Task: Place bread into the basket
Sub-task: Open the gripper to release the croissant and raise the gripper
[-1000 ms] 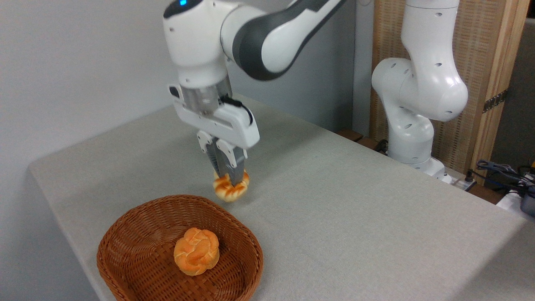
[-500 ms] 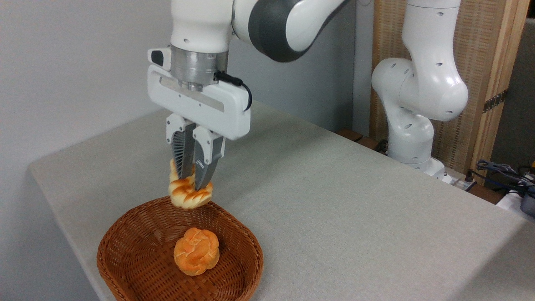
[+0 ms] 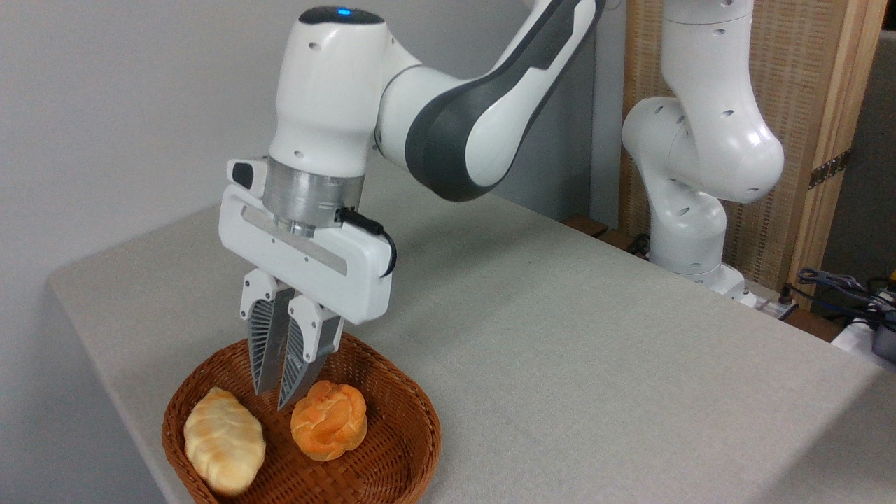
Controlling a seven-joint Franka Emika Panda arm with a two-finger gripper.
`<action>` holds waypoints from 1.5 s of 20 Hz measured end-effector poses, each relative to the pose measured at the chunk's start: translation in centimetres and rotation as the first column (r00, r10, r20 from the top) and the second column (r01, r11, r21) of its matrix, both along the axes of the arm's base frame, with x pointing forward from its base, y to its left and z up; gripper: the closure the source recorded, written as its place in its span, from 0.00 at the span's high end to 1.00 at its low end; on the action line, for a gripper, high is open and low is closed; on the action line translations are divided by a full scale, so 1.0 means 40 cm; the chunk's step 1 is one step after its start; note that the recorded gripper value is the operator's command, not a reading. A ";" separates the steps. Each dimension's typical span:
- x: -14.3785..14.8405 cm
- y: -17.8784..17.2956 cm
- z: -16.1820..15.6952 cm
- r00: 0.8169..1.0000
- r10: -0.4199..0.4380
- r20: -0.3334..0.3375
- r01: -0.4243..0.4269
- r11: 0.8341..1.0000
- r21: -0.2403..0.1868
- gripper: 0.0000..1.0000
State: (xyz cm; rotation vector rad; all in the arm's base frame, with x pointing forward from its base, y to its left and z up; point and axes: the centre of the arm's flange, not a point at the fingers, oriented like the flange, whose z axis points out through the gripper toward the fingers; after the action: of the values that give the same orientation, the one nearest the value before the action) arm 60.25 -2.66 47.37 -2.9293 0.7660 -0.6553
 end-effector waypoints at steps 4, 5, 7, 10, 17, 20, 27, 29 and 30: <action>0.003 0.000 0.001 1.000 0.000 0.002 0.000 1.000 0.000 1.00; 0.004 0.000 0.004 1.000 0.000 0.005 0.000 1.000 0.000 1.00; 0.001 -0.002 0.013 1.000 -0.003 0.001 0.003 1.000 0.000 1.00; -0.026 -0.006 0.042 0.997 -0.014 -0.075 0.014 1.000 -0.006 1.00; -0.097 -0.011 0.177 0.949 -0.132 -0.288 0.135 0.991 -0.009 1.00; -0.108 -0.010 0.184 0.933 -0.179 -0.312 0.185 0.983 -0.008 1.00; -0.124 -0.008 0.167 0.894 -0.261 -0.365 0.275 0.961 -0.014 1.00; -0.124 -0.006 0.167 0.894 -0.260 -0.366 0.274 0.962 -0.014 1.00; -0.124 -0.004 0.167 0.894 -0.258 -0.366 0.272 0.962 -0.015 1.00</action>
State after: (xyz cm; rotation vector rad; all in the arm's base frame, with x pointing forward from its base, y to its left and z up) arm 55.28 -2.81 54.05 -2.9743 1.2129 -0.0924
